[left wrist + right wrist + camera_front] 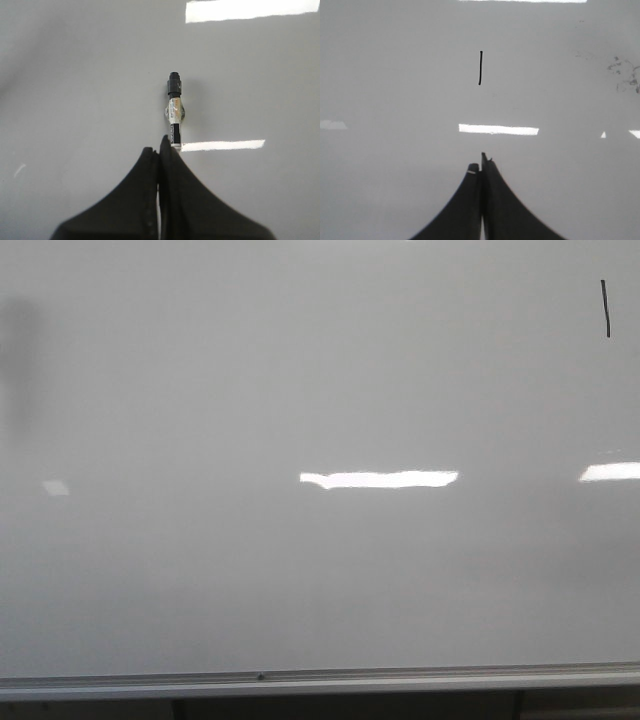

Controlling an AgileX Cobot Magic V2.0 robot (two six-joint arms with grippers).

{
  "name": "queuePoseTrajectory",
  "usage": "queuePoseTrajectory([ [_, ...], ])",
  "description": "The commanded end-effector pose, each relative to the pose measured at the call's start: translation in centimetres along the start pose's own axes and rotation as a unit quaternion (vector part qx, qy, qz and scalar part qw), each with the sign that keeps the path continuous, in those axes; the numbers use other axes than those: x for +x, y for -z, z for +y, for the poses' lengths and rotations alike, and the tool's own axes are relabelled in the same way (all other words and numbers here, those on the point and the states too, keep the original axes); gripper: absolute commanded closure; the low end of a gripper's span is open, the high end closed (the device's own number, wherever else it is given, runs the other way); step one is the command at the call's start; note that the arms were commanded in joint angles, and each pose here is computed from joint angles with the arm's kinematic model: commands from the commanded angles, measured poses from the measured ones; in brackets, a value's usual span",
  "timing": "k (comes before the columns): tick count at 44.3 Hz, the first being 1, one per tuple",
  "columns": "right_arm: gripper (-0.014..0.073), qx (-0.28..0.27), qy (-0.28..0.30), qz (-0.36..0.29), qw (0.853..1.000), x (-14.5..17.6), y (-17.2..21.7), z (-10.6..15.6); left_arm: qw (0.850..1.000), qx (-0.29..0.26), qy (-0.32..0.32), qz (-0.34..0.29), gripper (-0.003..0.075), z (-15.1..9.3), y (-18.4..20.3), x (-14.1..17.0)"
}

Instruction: Write number 1 on whiteboard

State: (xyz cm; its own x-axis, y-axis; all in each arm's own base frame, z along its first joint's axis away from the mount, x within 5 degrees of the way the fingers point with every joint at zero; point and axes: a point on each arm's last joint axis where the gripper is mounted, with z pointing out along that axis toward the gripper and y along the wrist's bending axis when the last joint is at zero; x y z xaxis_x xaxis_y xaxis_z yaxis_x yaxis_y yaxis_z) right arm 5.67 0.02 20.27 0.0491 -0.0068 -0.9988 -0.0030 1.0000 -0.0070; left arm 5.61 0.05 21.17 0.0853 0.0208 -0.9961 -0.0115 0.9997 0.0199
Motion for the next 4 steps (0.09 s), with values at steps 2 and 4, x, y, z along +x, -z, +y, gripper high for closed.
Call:
queuePoseTrajectory([
  [2, 0.0663, -0.001, 0.004, -0.05, 0.999, -0.83, 0.16, 0.01, 0.999, -0.003, 0.003, -0.041, 0.074, 0.04, 0.14, -0.15],
  [4, 0.0663, -0.001, 0.004, -0.05, 0.999, -0.83, 0.16, 0.01, 0.999, -0.003, 0.003, -0.041, 0.074, 0.04, 0.14, -0.15],
])
